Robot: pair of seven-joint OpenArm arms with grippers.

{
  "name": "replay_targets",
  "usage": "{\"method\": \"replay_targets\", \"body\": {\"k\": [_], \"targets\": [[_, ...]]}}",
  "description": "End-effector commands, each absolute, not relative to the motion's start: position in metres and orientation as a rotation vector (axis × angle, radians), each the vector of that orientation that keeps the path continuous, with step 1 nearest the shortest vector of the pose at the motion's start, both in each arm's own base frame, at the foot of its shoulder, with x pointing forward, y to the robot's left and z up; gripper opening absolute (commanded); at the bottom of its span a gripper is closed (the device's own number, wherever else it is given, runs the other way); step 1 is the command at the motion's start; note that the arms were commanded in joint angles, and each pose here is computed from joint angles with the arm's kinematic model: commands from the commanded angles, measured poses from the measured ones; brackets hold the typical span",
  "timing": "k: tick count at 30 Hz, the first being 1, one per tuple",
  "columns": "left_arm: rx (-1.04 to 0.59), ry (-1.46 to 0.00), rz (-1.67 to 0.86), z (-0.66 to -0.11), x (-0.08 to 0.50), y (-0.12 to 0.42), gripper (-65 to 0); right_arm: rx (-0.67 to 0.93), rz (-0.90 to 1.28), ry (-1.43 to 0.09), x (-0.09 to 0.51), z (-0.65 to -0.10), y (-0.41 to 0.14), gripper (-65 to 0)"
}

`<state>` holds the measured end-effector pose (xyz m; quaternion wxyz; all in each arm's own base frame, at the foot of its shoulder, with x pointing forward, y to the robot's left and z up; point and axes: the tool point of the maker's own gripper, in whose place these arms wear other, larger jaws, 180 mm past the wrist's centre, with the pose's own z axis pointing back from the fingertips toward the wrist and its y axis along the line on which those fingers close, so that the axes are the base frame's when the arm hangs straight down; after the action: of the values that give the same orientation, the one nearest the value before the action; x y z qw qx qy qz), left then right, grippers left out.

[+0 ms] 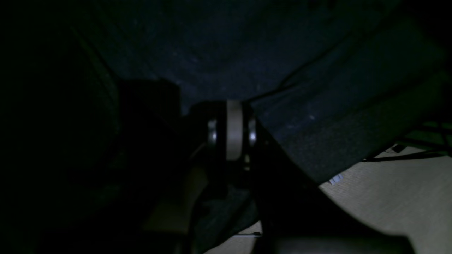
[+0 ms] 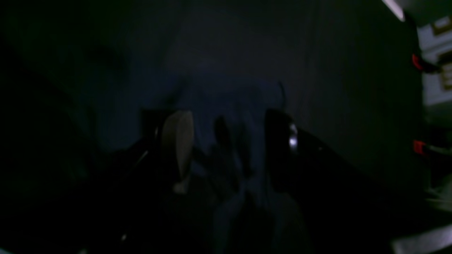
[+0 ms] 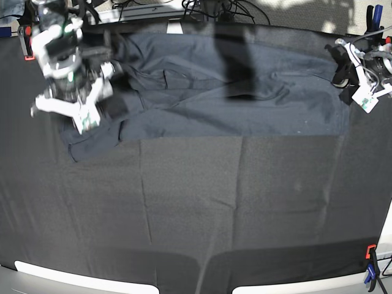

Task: Layout the t-shirt on the table in an organized manner, then fold the t-shirt properly

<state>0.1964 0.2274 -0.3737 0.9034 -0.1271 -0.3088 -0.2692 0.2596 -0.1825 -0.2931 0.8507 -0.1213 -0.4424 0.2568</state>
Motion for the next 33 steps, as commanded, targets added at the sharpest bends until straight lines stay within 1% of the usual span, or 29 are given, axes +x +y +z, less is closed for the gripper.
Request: {"method": "replay_targets", "body": {"k": [1, 3, 5, 7, 9, 11, 16, 20, 27, 33], "targets": [[-0.265, -0.667, -0.568, -0.365, 0.201, 0.227, -65.0, -0.244, 0.520, -0.998, 0.274, -0.279, -0.181, -33.6], [-0.272, -0.672, -0.559, -0.366, 0.201, 0.224, -65.0, -0.176, 0.465, -1.014, 0.291, -0.282, -0.177, -34.0], [-0.285, -0.678, -0.545, -0.368, 0.200, 0.220, -65.0, -0.142, 0.420, -0.981, 0.306, -0.298, -0.182, -34.0], [-0.300, -0.685, -0.529, -0.370, 0.199, 0.215, -65.0, -0.123, 0.411, -0.875, 0.312, -0.324, -0.189, -34.0], [-0.309, -0.689, -0.516, -0.372, 0.198, 0.211, -65.0, -0.082, 0.448, -0.730, 0.306, -0.351, -0.190, -34.0], [-0.313, -0.691, -0.508, -0.373, 0.198, 0.208, -65.0, -0.045, 0.488, -0.633, 0.297, -0.366, -0.187, -34.0], [-0.316, -0.693, -0.506, -0.373, 0.198, 0.207, -65.0, -0.033, 0.501, -0.588, 0.290, -0.372, -0.187, -34.0], [-0.316, -0.693, -0.506, -0.373, 0.198, 0.207, -65.0, -0.021, 0.541, -0.581, 0.288, -0.374, -0.184, -34.0], [-0.316, -0.693, -0.506, -0.373, 0.198, 0.207, -65.0, -0.018, 0.528, -0.506, 0.279, -0.406, -0.197, -34.6], [-0.316, -0.693, -0.506, -0.373, 0.198, 0.207, -65.0, -0.021, 0.544, -0.548, 0.285, -0.393, -0.191, -54.7]]}}
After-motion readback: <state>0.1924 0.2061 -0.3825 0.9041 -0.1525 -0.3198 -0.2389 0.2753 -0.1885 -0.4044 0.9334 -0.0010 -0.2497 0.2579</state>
